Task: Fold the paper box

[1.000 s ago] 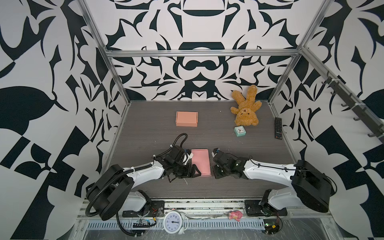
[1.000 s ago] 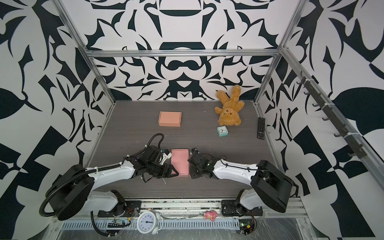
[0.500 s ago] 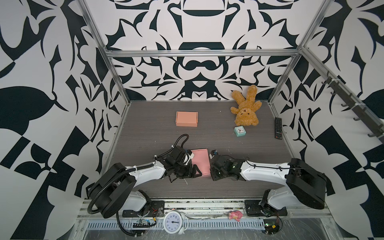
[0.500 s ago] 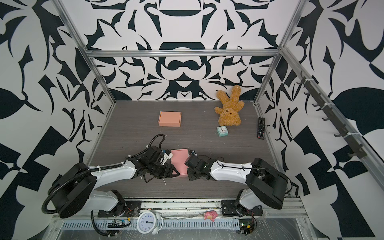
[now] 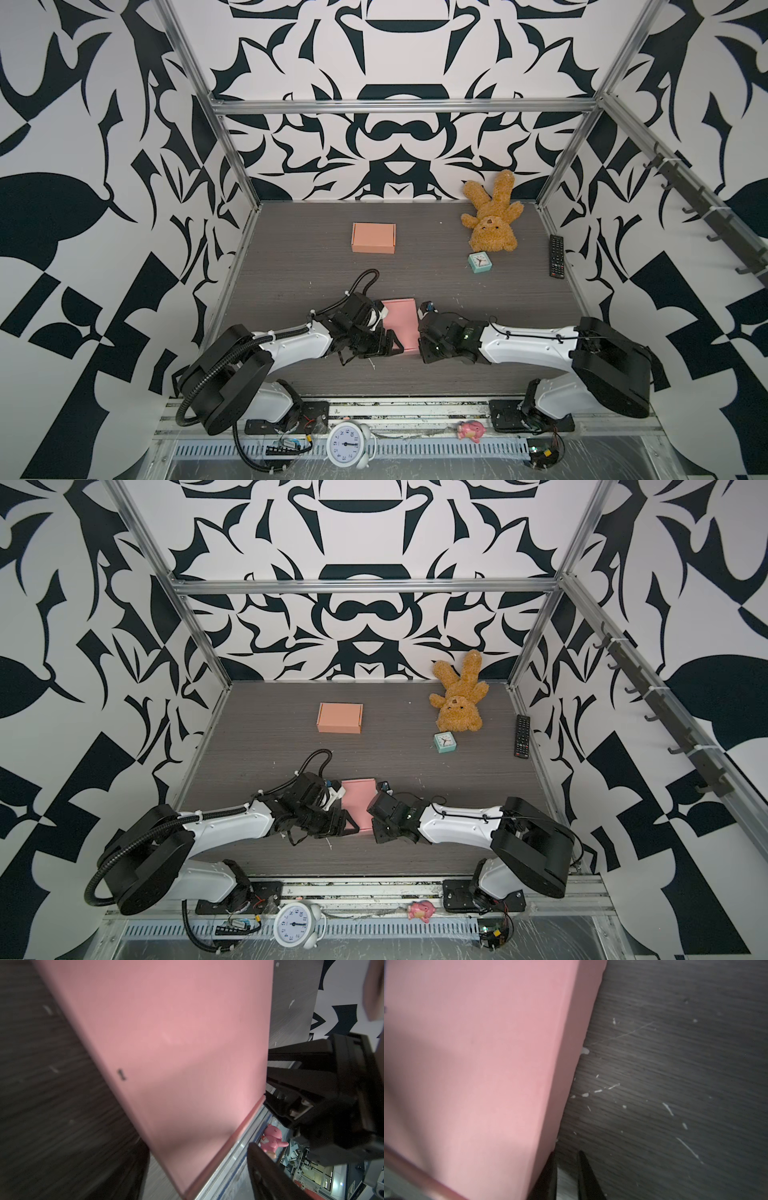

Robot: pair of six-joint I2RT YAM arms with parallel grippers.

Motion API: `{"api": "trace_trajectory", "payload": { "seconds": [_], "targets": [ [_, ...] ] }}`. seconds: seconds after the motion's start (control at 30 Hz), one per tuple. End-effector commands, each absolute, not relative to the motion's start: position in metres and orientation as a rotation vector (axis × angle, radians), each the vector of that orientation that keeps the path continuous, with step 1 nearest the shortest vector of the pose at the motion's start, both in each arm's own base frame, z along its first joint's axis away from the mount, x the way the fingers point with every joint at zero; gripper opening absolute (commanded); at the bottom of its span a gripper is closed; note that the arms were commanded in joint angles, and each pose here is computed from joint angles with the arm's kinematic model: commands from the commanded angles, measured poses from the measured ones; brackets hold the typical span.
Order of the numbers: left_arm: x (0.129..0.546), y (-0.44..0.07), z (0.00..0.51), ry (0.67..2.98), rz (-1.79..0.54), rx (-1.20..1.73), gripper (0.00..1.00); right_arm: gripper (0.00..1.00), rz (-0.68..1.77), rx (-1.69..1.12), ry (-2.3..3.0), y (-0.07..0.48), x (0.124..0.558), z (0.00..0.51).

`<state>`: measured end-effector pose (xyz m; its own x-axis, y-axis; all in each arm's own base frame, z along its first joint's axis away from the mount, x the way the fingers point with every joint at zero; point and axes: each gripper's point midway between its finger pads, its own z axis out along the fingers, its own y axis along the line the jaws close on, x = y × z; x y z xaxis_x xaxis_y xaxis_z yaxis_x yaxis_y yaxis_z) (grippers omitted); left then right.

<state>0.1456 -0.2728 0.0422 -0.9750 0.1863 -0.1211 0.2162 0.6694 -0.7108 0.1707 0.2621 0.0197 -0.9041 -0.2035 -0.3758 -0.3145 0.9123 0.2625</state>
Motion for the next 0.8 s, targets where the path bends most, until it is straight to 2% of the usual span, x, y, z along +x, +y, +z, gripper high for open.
{"api": "trace_trajectory", "payload": {
  "seconds": [0.0,0.5,0.77],
  "targets": [
    [0.154,-0.293,0.062,2.739,-1.300,0.415,0.76,0.20,0.714,-0.400,2.641,0.306,0.170,0.041],
    [0.163,-0.275,0.046,2.765,-1.179,0.341,0.75,0.24,0.578,-0.380,2.686,0.273,0.165,0.020],
    [0.165,-0.260,0.048,2.739,-1.152,0.313,0.81,0.25,0.542,-0.311,2.709,0.243,0.181,0.014]
  ]
}}
